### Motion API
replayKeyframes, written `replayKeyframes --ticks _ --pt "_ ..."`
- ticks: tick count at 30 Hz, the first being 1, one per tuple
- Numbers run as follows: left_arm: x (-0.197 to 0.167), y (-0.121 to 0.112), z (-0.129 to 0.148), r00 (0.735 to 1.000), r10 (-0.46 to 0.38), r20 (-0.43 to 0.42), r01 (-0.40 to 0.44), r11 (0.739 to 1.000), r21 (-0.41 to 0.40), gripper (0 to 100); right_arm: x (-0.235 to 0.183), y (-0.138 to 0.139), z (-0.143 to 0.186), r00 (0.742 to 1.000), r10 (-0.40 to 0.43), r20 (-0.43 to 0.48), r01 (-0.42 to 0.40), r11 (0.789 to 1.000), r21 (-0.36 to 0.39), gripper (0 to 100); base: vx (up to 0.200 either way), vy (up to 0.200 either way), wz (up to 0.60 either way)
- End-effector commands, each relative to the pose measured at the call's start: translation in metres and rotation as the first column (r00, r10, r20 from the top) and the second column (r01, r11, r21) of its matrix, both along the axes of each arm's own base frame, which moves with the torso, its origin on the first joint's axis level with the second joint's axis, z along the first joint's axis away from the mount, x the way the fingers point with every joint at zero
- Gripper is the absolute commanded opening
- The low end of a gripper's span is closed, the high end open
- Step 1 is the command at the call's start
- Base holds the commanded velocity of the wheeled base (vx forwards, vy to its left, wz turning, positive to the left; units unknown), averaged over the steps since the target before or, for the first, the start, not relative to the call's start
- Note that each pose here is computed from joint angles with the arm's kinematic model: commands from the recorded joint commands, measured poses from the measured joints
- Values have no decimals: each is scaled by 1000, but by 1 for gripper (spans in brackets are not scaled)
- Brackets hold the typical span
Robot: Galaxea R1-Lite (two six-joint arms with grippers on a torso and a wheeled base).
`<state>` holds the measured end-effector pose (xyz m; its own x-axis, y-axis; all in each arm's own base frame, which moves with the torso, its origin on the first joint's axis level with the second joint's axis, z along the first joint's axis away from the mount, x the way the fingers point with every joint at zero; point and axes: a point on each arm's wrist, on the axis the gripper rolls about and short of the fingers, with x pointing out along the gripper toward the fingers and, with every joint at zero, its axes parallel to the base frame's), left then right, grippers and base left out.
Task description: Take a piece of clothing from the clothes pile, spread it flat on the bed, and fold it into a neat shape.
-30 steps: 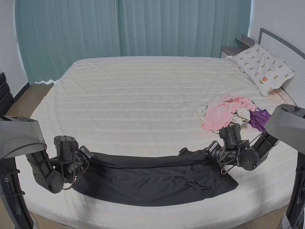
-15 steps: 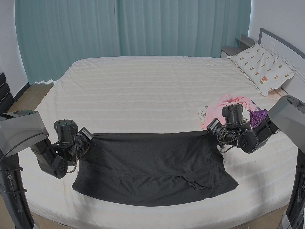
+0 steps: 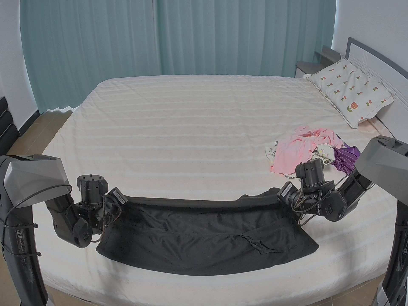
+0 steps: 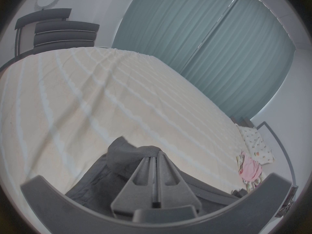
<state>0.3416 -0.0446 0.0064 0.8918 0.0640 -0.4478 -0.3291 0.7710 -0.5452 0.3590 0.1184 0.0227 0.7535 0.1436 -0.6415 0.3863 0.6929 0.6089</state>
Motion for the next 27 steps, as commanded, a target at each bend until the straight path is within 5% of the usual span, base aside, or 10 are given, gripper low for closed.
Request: replayKeyframes --ticks 1,23,24,27 --pt "-17 1 -10 997 -36 -66 37 999 18 0 -16 1 -9 999 27 -28 -28 999 -21 0 0 0 0" --pt "-53 -3 -38 965 -124 -229 139 989 51 0 -39 4 -38 987 91 -129 -103 990 -94 0 0 0 0" --pt "-54 -4 -39 963 -129 -236 145 988 52 100 -39 4 -38 987 92 -129 -105 990 -95 100 0 0 0" --pt "-57 -5 -40 961 -133 -244 151 987 58 100 -39 3 -36 988 90 -125 -101 990 -93 100 0 0 0"
